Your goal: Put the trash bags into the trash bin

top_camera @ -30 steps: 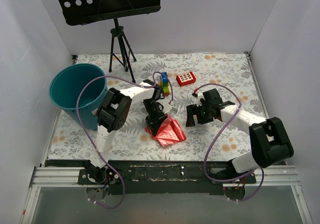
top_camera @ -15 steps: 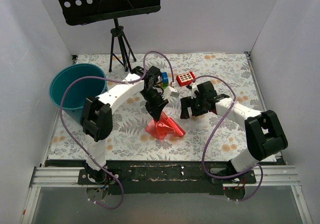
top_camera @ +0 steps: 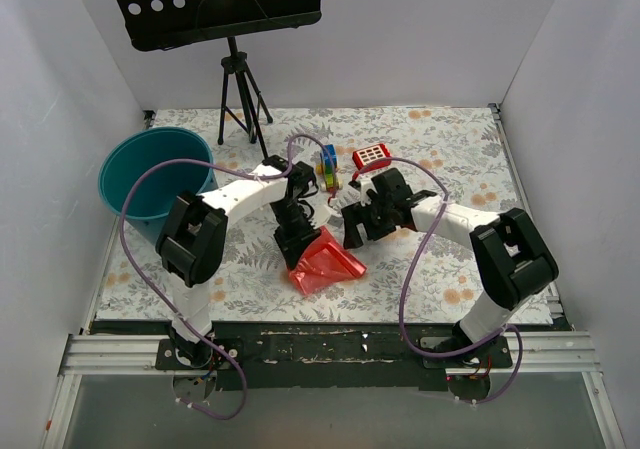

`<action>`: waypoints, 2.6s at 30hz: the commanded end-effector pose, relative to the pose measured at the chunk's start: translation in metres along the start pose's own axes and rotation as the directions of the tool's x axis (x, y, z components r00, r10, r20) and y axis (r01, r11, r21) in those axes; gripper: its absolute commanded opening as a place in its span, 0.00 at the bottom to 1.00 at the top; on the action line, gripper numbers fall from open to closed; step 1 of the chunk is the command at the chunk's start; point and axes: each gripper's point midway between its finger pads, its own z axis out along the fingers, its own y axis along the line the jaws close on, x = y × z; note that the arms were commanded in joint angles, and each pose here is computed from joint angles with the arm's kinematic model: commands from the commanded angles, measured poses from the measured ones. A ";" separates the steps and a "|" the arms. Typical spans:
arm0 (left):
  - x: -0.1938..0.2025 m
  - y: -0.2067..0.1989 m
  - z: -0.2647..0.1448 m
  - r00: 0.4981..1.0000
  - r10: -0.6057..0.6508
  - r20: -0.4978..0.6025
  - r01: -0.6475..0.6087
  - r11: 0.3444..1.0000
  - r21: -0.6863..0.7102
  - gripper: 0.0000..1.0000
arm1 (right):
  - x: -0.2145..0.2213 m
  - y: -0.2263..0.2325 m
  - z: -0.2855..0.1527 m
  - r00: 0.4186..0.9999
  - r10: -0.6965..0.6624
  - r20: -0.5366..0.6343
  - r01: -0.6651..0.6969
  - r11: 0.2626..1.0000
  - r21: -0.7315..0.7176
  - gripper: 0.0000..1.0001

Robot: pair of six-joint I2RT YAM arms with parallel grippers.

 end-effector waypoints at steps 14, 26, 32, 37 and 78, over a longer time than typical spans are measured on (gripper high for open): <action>0.021 -0.010 0.001 0.989 -0.015 0.147 0.029 0.995 -0.092 0.09 | -0.013 0.053 0.010 0.987 -0.161 0.019 0.161 0.955 -0.250 0.89; 0.010 -0.008 0.003 0.926 0.073 0.371 -0.004 0.983 -0.185 0.09 | 0.007 0.056 0.036 0.959 -0.281 -0.037 0.269 0.944 -0.190 0.80; 0.013 -0.014 0.000 0.918 0.077 0.388 -0.006 0.983 -0.181 0.05 | 0.022 0.045 0.042 0.955 -0.285 -0.086 0.273 0.953 -0.132 0.70; 0.014 -0.017 0.001 0.911 0.058 0.408 0.015 0.985 -0.174 0.04 | 0.031 0.035 0.046 0.951 -0.284 -0.120 0.277 0.958 -0.072 0.54; -0.200 -0.024 -0.186 0.274 0.545 0.792 -0.199 0.838 -0.508 0.69 | -0.147 0.095 -0.188 0.563 -0.724 0.398 0.631 0.688 0.359 0.01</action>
